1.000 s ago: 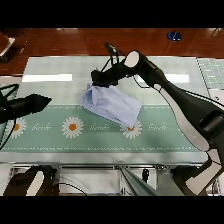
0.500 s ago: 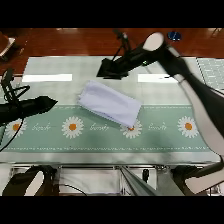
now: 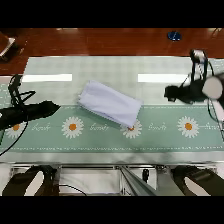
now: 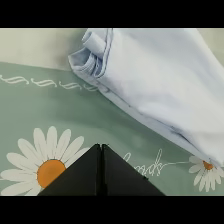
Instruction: Fold the shirts.
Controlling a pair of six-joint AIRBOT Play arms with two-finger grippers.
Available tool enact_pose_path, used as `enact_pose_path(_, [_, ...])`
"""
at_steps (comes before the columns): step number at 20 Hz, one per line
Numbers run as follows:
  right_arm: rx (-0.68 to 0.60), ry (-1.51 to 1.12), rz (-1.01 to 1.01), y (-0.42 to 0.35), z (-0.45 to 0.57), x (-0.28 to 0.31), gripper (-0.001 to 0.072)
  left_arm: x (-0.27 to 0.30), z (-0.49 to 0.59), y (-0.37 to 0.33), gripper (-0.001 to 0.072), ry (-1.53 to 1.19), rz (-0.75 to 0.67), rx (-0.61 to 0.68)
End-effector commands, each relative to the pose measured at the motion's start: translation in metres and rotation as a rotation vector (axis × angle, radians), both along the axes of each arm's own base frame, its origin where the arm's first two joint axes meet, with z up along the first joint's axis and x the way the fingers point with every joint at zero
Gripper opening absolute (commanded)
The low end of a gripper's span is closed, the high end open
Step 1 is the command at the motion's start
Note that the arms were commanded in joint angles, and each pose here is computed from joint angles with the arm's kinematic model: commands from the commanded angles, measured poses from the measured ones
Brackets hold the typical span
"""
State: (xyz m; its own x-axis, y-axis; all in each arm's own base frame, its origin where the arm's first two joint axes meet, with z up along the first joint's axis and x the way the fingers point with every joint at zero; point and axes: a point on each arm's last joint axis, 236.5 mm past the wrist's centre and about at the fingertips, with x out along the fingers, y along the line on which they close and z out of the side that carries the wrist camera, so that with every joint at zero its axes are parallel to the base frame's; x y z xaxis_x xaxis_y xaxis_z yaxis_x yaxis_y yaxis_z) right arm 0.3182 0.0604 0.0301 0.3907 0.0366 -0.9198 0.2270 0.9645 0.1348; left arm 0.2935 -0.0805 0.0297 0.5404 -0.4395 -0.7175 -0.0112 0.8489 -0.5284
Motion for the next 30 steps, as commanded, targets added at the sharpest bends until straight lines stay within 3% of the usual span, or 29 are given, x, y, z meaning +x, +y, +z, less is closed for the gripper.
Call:
enact_pose_path(1, [0.421,0.055,-0.165,0.047,-0.071,-0.035,0.0412,-0.003,-0.009,0.0,0.0017,0.017,0.004,-0.001])
enact_pose_path(4, [0.592,0.148,-0.102,0.089,-0.092,-0.036,0.0412,-0.004,-0.01,0.0,0.0016,0.019,0.005,-0.002])
enact_pose_path(9, [0.7,0.286,-0.036,0.122,-0.12,-0.022,0.0412,-0.004,-0.01,0.0,0.0017,0.021,0.005,-0.003])
enact_pose_path(18, [0.731,0.374,0.097,0.16,-0.13,0.006,0.0402,-0.003,-0.009,0.0,0.0016,0.018,0.007,-0.002])
enact_pose_path(19, [0.727,0.369,0.132,0.17,-0.128,0.007,0.0341,-0.003,-0.009,0.0,0.0017,0.018,0.007,-0.002])
enact_pose_path(20, [0.722,0.345,0.178,0.177,-0.121,0.011,0.0207,-0.003,-0.009,0.0,0.0016,0.018,0.007,-0.002])
enact_pose_path(21, [0.72,0.306,0.258,0.185,-0.11,0.017,0.0026,-0.003,-0.009,0.0,0.0017,0.018,0.007,-0.002])
enact_pose_path(26, [0.721,0.196,0.467,0.203,-0.026,0.051,0.0027,-0.004,-0.009,0.0,0.0017,0.019,0.006,-0.003])
enact_pose_path(30, [0.597,0.015,0.492,0.181,0.054,0.095,0.0027,-0.004,-0.01,0.0,0.0016,0.021,0.005,-0.003])
